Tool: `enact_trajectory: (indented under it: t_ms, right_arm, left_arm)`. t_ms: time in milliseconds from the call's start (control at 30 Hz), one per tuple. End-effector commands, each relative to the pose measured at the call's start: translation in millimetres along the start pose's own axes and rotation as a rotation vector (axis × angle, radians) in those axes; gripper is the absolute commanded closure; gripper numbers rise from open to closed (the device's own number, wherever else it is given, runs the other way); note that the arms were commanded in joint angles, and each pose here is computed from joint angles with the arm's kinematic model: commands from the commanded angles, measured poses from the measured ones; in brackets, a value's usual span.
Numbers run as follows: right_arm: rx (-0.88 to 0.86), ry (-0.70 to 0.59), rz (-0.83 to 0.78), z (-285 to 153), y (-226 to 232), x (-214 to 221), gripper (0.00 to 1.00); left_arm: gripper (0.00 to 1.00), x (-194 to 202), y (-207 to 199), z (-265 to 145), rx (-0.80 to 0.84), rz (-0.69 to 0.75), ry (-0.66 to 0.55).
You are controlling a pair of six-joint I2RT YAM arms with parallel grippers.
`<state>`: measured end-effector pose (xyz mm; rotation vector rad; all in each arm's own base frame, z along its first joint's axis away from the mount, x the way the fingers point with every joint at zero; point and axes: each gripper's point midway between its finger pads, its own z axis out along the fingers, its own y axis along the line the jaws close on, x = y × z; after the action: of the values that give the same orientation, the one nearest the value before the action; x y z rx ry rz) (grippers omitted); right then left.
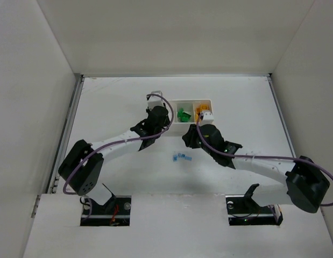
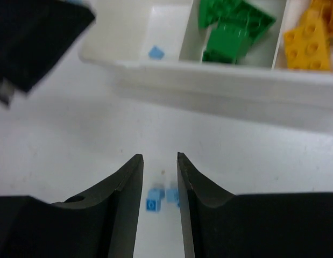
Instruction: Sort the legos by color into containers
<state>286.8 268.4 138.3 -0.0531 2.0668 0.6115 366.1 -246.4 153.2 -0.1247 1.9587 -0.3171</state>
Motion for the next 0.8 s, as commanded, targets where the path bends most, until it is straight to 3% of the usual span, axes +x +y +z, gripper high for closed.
enact_trajectory:
  t_ms: [0, 200, 333, 500, 767]
  right_arm:
    - [-0.044, 0.014, 0.003, -13.9, 12.0, 20.0, 0.62]
    - [-0.039, 0.108, -0.067, -16.4, 12.4, 62.0, 0.58]
    - [-0.027, 0.136, -0.107, -8.1, 12.2, 68.1, 0.57]
    - [0.006, 0.187, -0.177, 4.2, 11.4, 76.1, 0.69]
    - [0.021, 0.233, -0.255, 12.3, 11.2, 81.2, 0.68]
  left_arm:
    - [0.82, -27.3, -11.4, 22.7, 0.014, 0.009, -0.053]
    - [0.76, -16.8, -11.5, 53.9, -0.020, 0.035, -0.017]
    - [0.63, -9.8, -9.5, 62.4, -0.037, 0.051, 0.007]
    - [0.50, -15.1, -11.4, 52.9, -0.028, 0.052, 0.001]
    - [0.57, 16.5, -6.5, -0.7, 0.014, 0.050, 0.034]
